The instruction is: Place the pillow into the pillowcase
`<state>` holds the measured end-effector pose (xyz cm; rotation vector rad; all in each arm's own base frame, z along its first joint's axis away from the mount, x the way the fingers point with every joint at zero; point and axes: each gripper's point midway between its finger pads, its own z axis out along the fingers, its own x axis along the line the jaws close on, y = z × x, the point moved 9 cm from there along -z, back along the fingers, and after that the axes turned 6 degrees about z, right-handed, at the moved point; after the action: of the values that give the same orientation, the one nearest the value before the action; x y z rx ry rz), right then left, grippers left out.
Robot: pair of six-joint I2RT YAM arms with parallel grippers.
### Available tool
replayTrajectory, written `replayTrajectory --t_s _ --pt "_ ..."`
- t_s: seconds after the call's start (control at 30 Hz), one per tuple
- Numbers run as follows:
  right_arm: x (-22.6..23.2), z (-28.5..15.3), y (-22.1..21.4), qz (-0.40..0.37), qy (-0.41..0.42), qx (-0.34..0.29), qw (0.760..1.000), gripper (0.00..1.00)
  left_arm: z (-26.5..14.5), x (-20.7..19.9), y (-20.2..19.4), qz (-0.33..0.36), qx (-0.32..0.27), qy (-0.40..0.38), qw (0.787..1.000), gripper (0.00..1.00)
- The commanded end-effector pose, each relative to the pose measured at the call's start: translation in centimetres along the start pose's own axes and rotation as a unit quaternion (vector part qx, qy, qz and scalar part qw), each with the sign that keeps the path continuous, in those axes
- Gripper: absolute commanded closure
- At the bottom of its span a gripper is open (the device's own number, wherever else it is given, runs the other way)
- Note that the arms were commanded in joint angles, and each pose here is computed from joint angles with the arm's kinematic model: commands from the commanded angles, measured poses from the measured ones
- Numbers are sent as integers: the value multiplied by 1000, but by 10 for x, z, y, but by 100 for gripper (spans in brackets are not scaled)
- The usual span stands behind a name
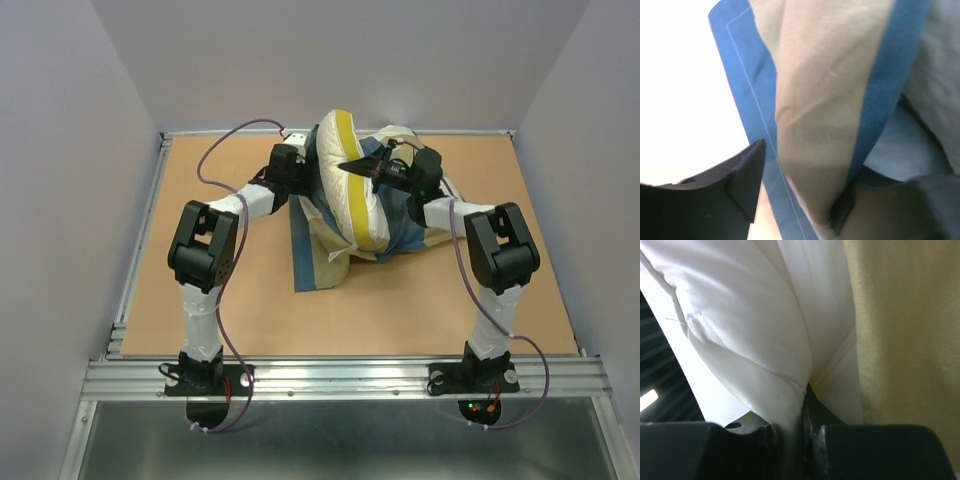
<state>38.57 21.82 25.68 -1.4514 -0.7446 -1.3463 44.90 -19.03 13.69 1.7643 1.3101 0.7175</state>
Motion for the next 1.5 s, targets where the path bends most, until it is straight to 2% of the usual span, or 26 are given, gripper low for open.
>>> replayTrajectory --t_s 0.0,0.03,0.07,0.1,0.13,0.2,0.23,0.43,0.47,0.5,0.6,0.77,0.8,0.83,0.9,0.93,1.0,1.13,1.3,1.37,1.4,1.47 --pt "32 -8 -26 -50 43 32 997 100 -15 41 26 50 -19 89 995 53" --pt "27 -10 -20 -76 37 21 996 99 -18 43 27 59 -14 88 994 55" --pt "18 -8 -10 -65 7 -1 998 99 -25 43 31 79 -3 81 994 57" --pt "8 -9 0 -116 -18 -20 993 99 -29 44 31 90 6 79 993 57" --pt "-11 -10 10 -89 -73 -41 993 99 -39 46 34 96 15 80 992 57" --pt "-23 -9 20 -142 -107 -63 982 100 -52 53 31 120 27 80 989 58" --pt "-34 -10 24 -136 -133 -71 979 99 -63 61 36 124 21 86 988 61" --pt "-65 -14 44 -200 -220 -116 948 99 -81 103 21 146 87 125 978 82" --pt "-71 -14 47 -203 -229 -116 945 99 -81 108 26 143 86 126 978 90" --pt "-80 -13 49 -209 -238 -108 942 99 -81 115 27 142 91 128 977 100" --pt "-96 -10 52 -227 -267 -87 932 99 -84 116 41 146 83 103 980 100" --pt "-137 12 45 -276 -307 26 911 99 -95 106 77 133 37 33 990 100" --pt "-142 16 41 -283 -312 48 906 99 -98 103 94 130 12 23 991 100" --pt "-154 19 30 -295 -329 89 893 100 -94 102 99 118 9 19 993 100" --pt "-169 28 24 -313 -349 123 875 99 -98 99 127 111 -25 8 994 100" --pt "-179 29 13 -325 -364 158 858 99 -95 98 132 103 -29 2 994 100" --pt "-194 33 5 -338 -397 191 832 99 -102 95 155 94 -65 -12 993 100" --pt "-211 35 12 -327 -437 208 812 99 -116 84 177 89 -104 -66 988 100" --pt "-230 36 22 -314 -468 233 793 99 -135 70 182 77 -132 -110 982 100" --pt "-243 33 11 -299 -471 272 784 99 -142 70 189 75 -153 -107 980 100" --pt "-250 34 4 -308 -476 290 771 99 -143 70 191 72 -158 -108 979 100" --pt "-258 28 -6 -306 -491 301 758 99 -147 69 200 69 -183 -112 974 100"
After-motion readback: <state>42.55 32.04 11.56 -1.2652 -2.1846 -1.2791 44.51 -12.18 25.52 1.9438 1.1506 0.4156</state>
